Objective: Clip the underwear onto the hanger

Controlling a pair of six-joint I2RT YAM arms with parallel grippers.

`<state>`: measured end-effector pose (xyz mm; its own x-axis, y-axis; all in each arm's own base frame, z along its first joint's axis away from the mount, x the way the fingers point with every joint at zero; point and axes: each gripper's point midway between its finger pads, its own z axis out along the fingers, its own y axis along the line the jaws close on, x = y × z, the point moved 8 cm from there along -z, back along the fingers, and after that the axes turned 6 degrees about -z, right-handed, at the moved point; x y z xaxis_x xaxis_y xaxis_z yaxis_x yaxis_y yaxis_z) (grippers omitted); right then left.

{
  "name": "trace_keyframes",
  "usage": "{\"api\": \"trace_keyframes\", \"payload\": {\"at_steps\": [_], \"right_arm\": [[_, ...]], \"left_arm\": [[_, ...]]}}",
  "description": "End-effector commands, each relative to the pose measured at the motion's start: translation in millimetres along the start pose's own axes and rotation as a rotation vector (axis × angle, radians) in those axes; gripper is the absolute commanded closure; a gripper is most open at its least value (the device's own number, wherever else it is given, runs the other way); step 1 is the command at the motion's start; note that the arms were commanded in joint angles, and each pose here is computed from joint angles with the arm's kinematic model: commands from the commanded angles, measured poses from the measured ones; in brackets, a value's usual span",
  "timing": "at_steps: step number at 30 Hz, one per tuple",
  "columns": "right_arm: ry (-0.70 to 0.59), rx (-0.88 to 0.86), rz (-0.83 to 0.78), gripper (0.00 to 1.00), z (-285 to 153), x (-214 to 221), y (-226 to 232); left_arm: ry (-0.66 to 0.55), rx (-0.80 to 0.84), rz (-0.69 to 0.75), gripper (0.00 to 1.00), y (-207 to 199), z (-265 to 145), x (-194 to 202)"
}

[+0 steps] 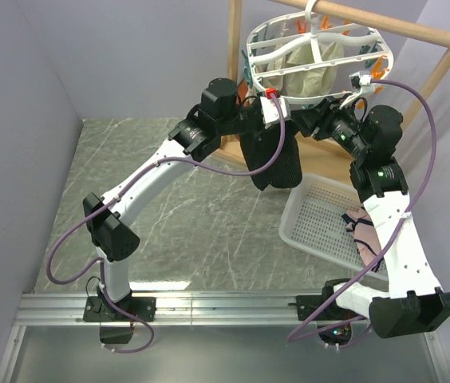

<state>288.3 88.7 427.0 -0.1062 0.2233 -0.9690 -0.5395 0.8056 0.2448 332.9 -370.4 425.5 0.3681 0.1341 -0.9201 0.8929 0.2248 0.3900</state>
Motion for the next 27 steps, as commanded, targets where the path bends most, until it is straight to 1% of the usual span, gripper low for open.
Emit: {"api": "trace_keyframes", "payload": {"at_steps": [1,2,3,5,6,9,13,16,17,19,20,22,23,24,25,27], "right_arm": [[-0.048,-0.027,-0.019,0.43,-3.1,-19.4,10.3],[-0.049,-0.024,-0.019,0.4,-2.8,-19.7,9.6],[-0.055,-0.024,-0.02,0.35,-4.4,-21.7,10.9],[-0.057,-0.021,-0.016,0.31,-5.3,-22.3,11.4],[-0.057,-0.021,-0.013,0.25,-5.7,-23.3,12.0],[-0.053,-0.033,-0.004,0.15,-9.2,-25.9,16.0],[-0.031,-0.045,0.009,0.12,-14.3,-24.8,20.0],[-0.008,-0.058,0.008,0.11,-17.7,-21.5,22.6],[0.0,-0.06,0.007,0.11,-18.9,-20.2,22.6],[0.026,-0.071,0.009,0.11,-21.7,-14.8,24.1],[0.034,-0.075,0.01,0.1,-22.6,-12.6,24.0],[0.052,-0.085,0.002,0.09,-27.3,-7.5,25.6],[0.057,-0.086,-0.009,0.09,-28.8,-5.7,25.5],[0.071,-0.09,-0.008,0.09,-32.5,-1.8,27.1],[0.076,-0.091,-0.013,0.08,-34.2,0.0,27.1],[0.087,-0.092,-0.033,0.08,-40.2,5.1,28.0]], "left_arm": [[-0.08,-0.015,0.046,1.0,8.7,-4.3,-24.9],[-0.075,-0.015,0.048,1.0,9.0,-4.6,-23.6],[-0.074,-0.015,0.05,1.0,9.0,-5.1,-23.9],[-0.056,-0.005,0.048,1.0,8.1,-5.7,-19.0],[-0.054,-0.003,0.051,1.0,7.6,-6.9,-19.4],[-0.032,-0.004,0.042,1.0,6.5,-10.8,-12.9],[-0.002,-0.007,0.019,0.99,8.2,-15.4,-2.5],[0.016,-0.012,0.009,0.89,9.5,-19.7,3.1],[0.021,-0.014,0.006,0.81,9.4,-20.6,4.4],[0.028,-0.014,0.005,0.74,9.4,-23.6,5.9],[0.027,-0.012,0.0,0.66,9.5,-25.1,6.2],[0.029,-0.008,-0.006,0.59,8.2,-28.3,8.0],[0.025,-0.01,-0.003,0.53,7.6,-30.7,5.3],[0.033,-0.001,-0.012,0.5,6.5,-32.3,8.9],[0.037,0.001,-0.018,0.41,5.6,-34.1,9.4],[0.046,0.008,-0.031,0.33,3.7,-41.1,9.3]]}}
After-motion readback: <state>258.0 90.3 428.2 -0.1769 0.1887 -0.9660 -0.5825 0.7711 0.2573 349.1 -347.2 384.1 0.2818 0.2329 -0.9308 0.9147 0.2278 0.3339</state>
